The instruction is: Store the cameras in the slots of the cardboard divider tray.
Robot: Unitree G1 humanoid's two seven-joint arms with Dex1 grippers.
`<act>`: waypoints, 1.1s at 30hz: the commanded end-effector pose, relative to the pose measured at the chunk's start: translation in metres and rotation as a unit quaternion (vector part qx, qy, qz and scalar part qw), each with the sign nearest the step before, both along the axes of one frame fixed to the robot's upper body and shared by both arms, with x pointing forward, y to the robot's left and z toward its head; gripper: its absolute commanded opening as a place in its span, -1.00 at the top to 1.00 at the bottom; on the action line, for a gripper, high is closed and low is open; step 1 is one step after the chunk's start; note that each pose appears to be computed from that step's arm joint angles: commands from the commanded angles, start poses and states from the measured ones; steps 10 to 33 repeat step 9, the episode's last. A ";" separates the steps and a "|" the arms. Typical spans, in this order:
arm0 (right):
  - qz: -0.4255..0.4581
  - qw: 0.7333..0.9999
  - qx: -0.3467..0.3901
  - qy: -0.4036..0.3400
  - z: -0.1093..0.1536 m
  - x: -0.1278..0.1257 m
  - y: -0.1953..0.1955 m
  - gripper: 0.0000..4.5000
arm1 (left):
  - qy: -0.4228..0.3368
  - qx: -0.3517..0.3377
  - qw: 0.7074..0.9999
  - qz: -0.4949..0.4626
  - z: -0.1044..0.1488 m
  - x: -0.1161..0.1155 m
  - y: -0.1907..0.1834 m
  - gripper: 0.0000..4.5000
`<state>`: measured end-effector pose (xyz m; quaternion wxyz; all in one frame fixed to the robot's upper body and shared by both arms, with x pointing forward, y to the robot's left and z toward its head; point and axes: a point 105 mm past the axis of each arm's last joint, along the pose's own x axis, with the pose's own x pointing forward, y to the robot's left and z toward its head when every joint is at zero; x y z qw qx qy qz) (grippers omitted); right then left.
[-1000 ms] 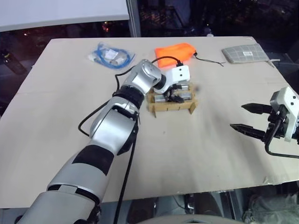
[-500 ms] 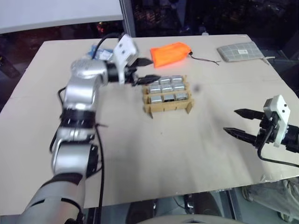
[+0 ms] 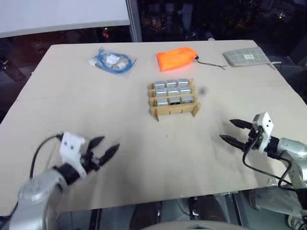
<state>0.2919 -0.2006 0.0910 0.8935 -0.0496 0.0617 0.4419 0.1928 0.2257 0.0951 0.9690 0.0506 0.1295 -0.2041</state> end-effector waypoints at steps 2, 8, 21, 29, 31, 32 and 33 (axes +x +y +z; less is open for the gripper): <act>0.017 1.000 -0.020 -0.017 -0.002 0.000 -0.008 -1.00 | -0.049 -0.018 0.998 0.038 0.002 -0.010 -0.009 -0.46; 0.022 0.999 -0.020 -0.021 -0.004 0.003 -0.008 -1.00 | -0.085 -0.032 0.995 0.038 0.004 -0.009 -0.016 -0.46; 0.022 0.999 -0.019 -0.022 -0.004 0.003 -0.008 -1.00 | -0.088 -0.035 0.995 0.035 0.005 -0.009 -0.017 -0.46; 0.022 0.999 -0.019 -0.022 -0.004 0.003 -0.008 -1.00 | -0.088 -0.035 0.995 0.035 0.005 -0.009 -0.017 -0.46; 0.022 0.999 -0.019 -0.022 -0.004 0.003 -0.008 -1.00 | -0.088 -0.035 0.995 0.035 0.005 -0.009 -0.017 -0.46; 0.022 0.999 -0.019 -0.022 -0.004 0.003 -0.008 -1.00 | -0.088 -0.035 0.995 0.035 0.005 -0.009 -0.017 -0.46; 0.022 0.999 -0.019 -0.022 -0.004 0.003 -0.008 -1.00 | -0.088 -0.035 0.995 0.035 0.005 -0.009 -0.017 -0.46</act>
